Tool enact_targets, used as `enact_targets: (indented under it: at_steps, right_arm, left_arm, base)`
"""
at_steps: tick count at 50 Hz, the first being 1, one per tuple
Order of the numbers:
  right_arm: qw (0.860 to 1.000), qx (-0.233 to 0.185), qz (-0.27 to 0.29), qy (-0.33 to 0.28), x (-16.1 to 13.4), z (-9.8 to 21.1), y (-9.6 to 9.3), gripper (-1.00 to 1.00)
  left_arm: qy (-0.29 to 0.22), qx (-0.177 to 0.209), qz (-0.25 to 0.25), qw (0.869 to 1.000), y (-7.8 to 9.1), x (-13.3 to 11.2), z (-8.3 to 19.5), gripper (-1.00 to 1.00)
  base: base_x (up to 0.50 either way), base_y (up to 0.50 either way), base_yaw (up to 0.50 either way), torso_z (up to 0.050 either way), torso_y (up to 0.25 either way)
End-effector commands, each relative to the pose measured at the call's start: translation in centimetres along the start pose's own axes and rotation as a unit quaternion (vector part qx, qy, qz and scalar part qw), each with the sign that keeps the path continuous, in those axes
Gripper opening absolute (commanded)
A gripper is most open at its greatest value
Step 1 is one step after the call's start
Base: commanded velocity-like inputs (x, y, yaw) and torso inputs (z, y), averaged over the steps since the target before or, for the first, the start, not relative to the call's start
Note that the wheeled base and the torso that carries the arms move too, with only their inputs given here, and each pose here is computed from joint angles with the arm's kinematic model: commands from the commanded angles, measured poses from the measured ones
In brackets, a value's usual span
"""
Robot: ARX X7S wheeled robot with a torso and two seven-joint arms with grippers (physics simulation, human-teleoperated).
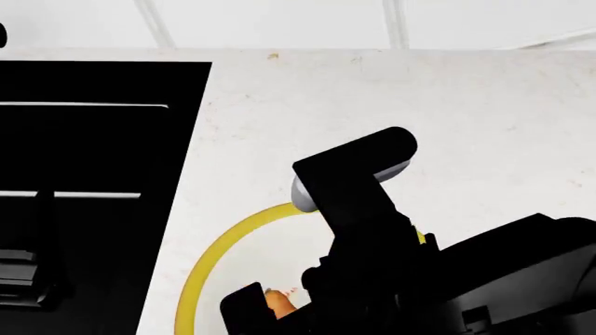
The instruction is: There is a mixed pile of frozen fruits and vegetables on the counter. Locate all the frozen vegetables and place the items in a bowl on the counter. Take all the frozen fruits and defrost them in a running sink.
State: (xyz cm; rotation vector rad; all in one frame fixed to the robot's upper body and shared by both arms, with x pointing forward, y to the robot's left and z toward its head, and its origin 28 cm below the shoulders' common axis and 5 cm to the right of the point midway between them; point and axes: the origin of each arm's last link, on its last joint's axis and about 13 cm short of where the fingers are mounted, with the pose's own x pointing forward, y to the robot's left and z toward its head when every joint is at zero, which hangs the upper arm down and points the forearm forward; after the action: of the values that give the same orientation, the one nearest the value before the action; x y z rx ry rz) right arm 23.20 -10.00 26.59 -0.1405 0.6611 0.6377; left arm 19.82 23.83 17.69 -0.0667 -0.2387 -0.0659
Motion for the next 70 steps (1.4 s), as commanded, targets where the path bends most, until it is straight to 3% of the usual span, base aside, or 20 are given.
enact_targets:
  at_steps: [1,11,34,39,44,50,51,53,55,56,60,61,65,67,68,69,70]
  right_arm:
    - [1.000,0.002,-0.001,-0.009,-0.1,0.0,-0.2,1.00]
    - [1.000,0.003,-0.002,-0.016,-0.1,-0.4,-0.2,1.00]
    - [0.999,0.000,-0.005,-0.034,-1.0,-0.6,0.0,1.00]
    - [0.994,-0.021,-0.013,-0.106,-1.7,-0.2,0.1,1.00]
    - [0.972,-0.037,-0.054,-0.225,-3.0,0.3,0.0,1.00]
    - [0.922,0.005,-0.129,-0.365,-3.8,-1.1,-0.9,1.00]
    - [0.912,-0.004,-0.154,-0.381,-3.6,-1.8,-1.3,1.00]
    - [0.900,0.027,-0.170,-0.401,-3.3,-2.8,-1.6,1.00]
    - [0.890,0.011,-0.196,-0.411,-2.7,-4.2,-1.5,1.00]
    - [0.889,0.017,-0.196,-0.412,-2.3,-5.2,-1.3,1.00]
    - [0.861,0.043,-0.213,-0.460,-2.3,-7.0,-0.9,1.00]
    - [0.861,0.051,-0.208,-0.461,-2.2,-7.2,-0.9,1.00]
    - [0.851,0.037,-0.246,-0.462,-2.3,-7.6,-1.6,1.00]
    - [0.836,0.031,-0.284,-0.468,-2.7,-7.4,-2.2,1.00]
    - [0.836,0.022,-0.291,-0.465,-2.8,-7.4,-2.3,1.00]
    - [0.828,-0.012,-0.323,-0.459,-2.8,-7.3,-2.5,1.00]
    - [0.830,0.003,-0.316,-0.460,-2.7,-7.5,-2.6,1.00]
  left_arm:
    - [0.003,-0.004,-0.001,1.000,0.1,0.0,-0.1,1.00]
    - [-0.009,-0.009,-0.022,1.000,-0.1,-0.2,0.1,1.00]
    - [-0.021,-0.003,-0.019,1.000,0.0,-0.3,0.5,1.00]
    - [-0.025,-0.008,-0.012,1.000,0.0,-0.1,0.6,1.00]
    - [-0.028,-0.007,-0.011,1.000,0.0,-0.3,0.7,1.00]
    - [-0.030,-0.009,-0.010,0.999,0.0,-0.4,0.7,1.00]
    - [-0.030,-0.008,-0.011,0.999,-0.1,-0.3,0.7,1.00]
    - [-0.032,-0.008,-0.012,0.999,-0.2,-0.2,0.6,1.00]
    - [-0.034,-0.008,-0.012,0.999,-0.2,-0.3,0.7,1.00]
    - [-0.035,-0.010,-0.012,0.999,-0.2,-0.3,0.6,1.00]
    - [-0.035,-0.009,-0.009,0.999,0.0,-0.4,0.7,1.00]
    - [-0.036,-0.009,-0.008,0.999,0.0,-0.4,0.7,1.00]
    - [-0.038,-0.004,-0.001,0.999,0.3,-0.2,0.8,1.00]
    - [-0.038,-0.003,-0.001,0.999,0.3,-0.2,0.8,1.00]
    - [-0.037,-0.003,-0.001,0.999,0.3,-0.2,0.8,1.00]
    - [-0.036,-0.004,-0.001,0.999,0.3,-0.3,0.8,1.00]
    - [-0.037,-0.002,-0.002,0.999,0.3,-0.3,0.9,1.00]
  base:
    - [0.00,0.00,0.00,0.000,0.000]
    - [0.00,0.00,0.00,0.000,0.015]
    - [0.00,0.00,0.00,-0.021,0.250]
    - [0.00,0.00,0.00,-0.010,0.137]
    - [0.00,0.00,0.00,0.000,0.000]
    - [0.00,0.00,0.00,0.000,0.000]
    - [0.00,0.00,0.00,0.000,0.000]
    - [0.00,0.00,0.00,0.000,0.000]
    - [0.00,0.00,0.00,0.000,0.000]
    - [0.00,0.00,0.00,0.000,0.000]
    - [0.00,0.00,0.00,0.000,0.000]
    - [0.00,0.00,0.00,0.000,0.000]
    - [0.00,0.00,0.00,0.000,0.000]
    - [0.00,0.00,0.00,0.000,0.000]
    - [0.00,0.00,0.00,0.000,0.000]
    - [0.00,0.00,0.00,0.000,0.000]
    - [0.00,0.00,0.00,0.000,0.000]
